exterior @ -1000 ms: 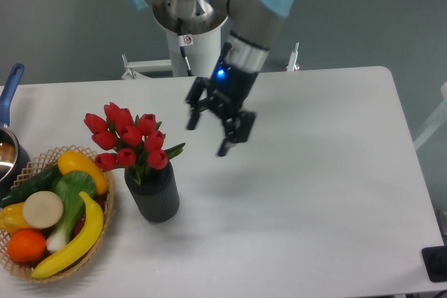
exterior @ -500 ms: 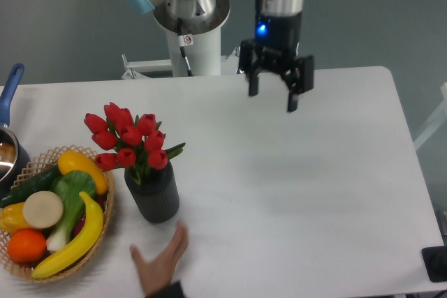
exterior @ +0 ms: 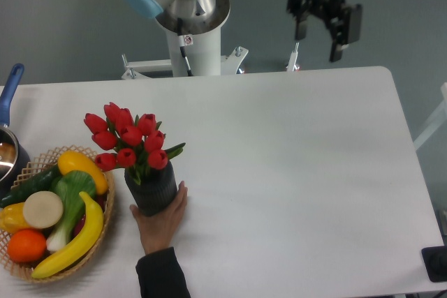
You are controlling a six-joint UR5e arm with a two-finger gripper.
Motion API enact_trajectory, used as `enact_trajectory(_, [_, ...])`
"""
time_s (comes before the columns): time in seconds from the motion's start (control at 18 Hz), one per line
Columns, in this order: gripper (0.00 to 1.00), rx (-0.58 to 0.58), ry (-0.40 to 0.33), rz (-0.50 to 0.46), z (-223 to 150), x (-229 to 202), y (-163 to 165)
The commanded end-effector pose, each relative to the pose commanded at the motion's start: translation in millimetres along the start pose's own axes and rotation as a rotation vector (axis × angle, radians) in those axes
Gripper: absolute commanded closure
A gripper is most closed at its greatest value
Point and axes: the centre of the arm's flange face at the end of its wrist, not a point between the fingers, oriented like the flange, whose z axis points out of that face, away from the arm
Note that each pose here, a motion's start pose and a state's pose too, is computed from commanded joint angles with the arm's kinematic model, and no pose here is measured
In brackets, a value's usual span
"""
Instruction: Insert the flowers into the vase
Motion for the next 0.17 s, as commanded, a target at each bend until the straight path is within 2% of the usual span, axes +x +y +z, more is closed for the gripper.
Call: enact_trajectory(0.17, [0.0, -0.003, 0.001, 0.037, -2.9, 3.7, 10.2])
